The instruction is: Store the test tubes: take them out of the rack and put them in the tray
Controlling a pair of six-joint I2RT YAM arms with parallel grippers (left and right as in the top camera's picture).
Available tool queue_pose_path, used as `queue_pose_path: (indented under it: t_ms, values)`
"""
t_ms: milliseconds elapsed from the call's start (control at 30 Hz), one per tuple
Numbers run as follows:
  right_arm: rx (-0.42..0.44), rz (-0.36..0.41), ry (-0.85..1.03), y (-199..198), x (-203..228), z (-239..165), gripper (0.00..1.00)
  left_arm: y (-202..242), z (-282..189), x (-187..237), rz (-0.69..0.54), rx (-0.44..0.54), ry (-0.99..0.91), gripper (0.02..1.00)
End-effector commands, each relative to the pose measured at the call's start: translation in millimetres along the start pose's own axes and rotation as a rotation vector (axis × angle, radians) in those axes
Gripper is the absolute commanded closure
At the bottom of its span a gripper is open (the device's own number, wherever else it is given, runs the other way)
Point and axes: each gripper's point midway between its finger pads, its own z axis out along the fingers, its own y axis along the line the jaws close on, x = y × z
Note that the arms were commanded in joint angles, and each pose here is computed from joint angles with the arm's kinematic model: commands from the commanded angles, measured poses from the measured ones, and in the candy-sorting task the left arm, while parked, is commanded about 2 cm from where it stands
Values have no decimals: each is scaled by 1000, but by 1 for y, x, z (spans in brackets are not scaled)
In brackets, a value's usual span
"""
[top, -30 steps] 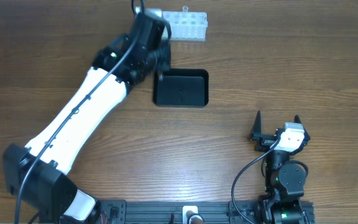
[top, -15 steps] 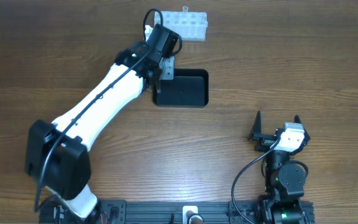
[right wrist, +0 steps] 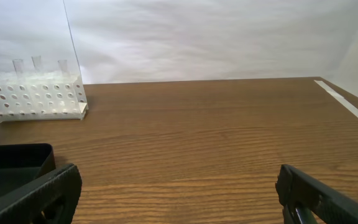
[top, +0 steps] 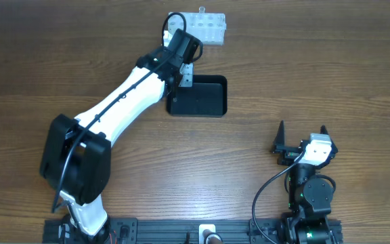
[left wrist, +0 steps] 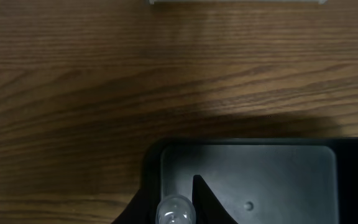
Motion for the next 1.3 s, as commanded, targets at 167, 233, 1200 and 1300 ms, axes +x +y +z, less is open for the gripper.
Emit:
queue_pose_path:
  t_ms: [167,233,1200,1300]
  values:
    - [-10,-5,1,2,2,0,9,2,18,10,0,-29,29,882]
    - [-11,-5,1,2,2,0,9,2,19,11,1,-31,34,879]
    - [-11,-5,1,2,2,0,7,-10,-63,-98,-55,79,-403,402]
    - [-10,-5,1,2,2,0,7,-15,-70,-116,-32,92,-482,371]
